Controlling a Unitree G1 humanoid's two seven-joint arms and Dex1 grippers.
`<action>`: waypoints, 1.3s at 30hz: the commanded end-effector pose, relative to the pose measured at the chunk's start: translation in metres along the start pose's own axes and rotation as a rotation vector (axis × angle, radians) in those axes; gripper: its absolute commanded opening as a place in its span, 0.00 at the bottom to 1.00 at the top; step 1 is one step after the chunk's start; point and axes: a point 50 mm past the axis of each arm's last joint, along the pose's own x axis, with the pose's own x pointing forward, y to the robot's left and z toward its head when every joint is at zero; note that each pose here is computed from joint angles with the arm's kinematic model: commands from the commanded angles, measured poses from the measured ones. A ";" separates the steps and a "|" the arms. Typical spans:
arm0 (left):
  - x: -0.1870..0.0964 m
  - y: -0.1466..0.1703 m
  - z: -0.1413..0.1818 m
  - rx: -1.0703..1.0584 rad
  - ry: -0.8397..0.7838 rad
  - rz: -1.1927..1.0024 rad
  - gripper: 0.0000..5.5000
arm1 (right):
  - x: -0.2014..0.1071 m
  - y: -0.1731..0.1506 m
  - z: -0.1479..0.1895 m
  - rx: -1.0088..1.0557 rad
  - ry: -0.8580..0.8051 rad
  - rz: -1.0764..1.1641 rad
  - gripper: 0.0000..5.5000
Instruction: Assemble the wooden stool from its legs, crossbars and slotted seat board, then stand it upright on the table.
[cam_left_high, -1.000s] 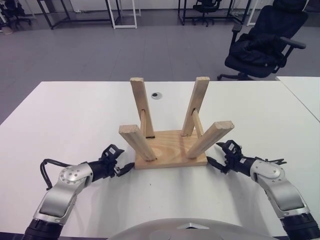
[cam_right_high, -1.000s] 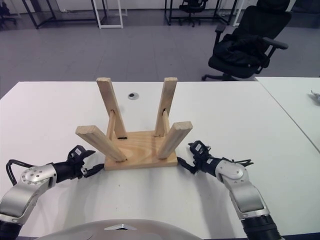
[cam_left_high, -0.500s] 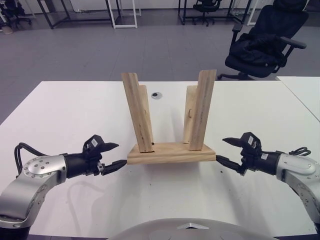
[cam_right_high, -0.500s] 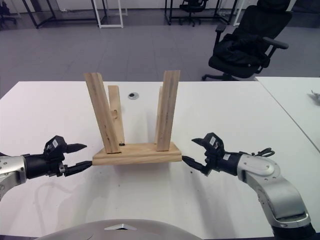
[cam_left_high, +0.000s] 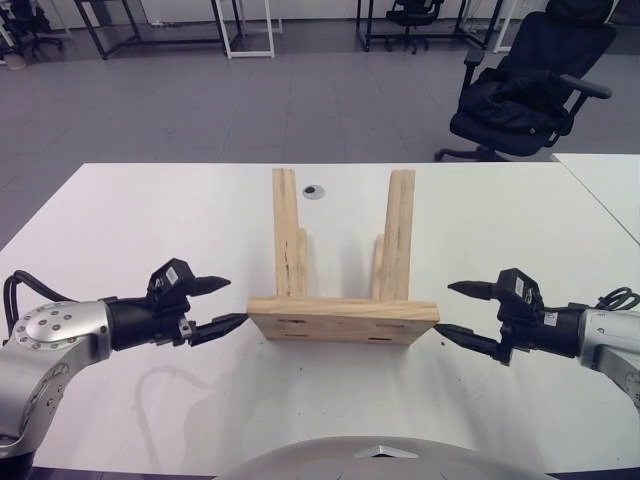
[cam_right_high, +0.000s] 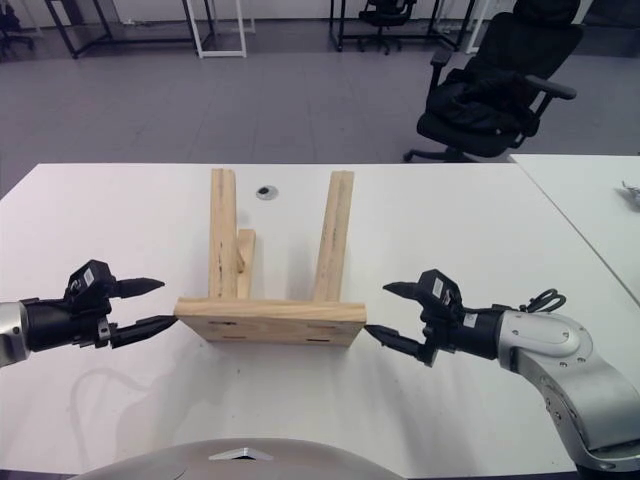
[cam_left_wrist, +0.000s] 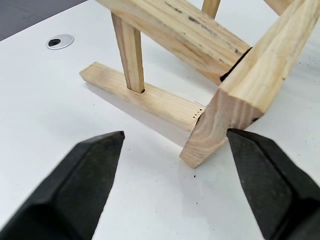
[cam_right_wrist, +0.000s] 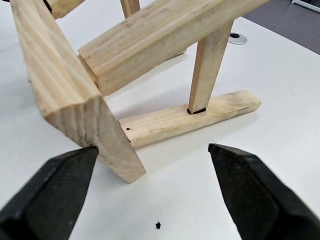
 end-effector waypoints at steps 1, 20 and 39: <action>-0.003 0.000 0.004 0.013 0.004 -0.062 0.69 | 0.000 0.002 -0.002 -0.007 0.000 0.039 0.75; 0.037 0.010 -0.006 0.075 0.069 -0.416 0.60 | 0.039 -0.003 -0.005 -0.024 -0.014 0.278 0.61; 0.024 0.010 0.079 0.312 -0.239 -0.445 0.30 | 0.000 -0.012 0.084 -0.194 -0.313 0.358 0.31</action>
